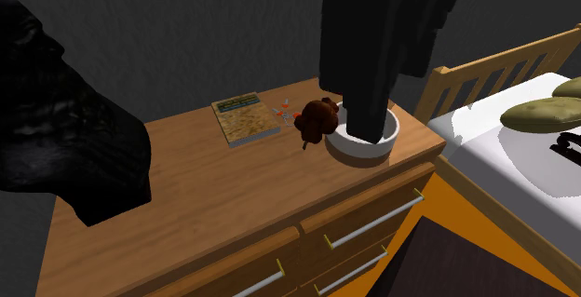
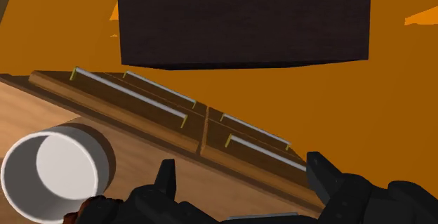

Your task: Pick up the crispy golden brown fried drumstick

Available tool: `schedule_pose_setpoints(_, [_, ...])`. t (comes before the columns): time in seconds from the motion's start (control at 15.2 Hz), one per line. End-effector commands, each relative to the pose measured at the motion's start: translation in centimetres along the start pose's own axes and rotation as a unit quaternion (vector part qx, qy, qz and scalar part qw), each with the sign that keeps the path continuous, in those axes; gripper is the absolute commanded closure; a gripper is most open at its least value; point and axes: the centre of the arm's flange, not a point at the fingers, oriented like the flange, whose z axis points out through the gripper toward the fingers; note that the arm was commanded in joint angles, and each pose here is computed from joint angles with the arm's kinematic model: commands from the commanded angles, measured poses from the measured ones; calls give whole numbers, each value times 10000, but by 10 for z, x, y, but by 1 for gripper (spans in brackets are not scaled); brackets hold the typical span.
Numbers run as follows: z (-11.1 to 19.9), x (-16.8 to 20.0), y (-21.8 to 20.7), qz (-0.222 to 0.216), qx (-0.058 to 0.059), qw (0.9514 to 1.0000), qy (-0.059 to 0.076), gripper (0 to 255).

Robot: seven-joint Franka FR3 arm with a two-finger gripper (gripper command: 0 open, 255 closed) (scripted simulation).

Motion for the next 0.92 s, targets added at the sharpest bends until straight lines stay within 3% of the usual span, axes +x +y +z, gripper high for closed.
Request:
schedule_pose_setpoints(0.0, [16,16,17,44,22,10000,44,0])
schedule_pose_setpoints(0.86, [104,111,127,331,188,9989,258,0])
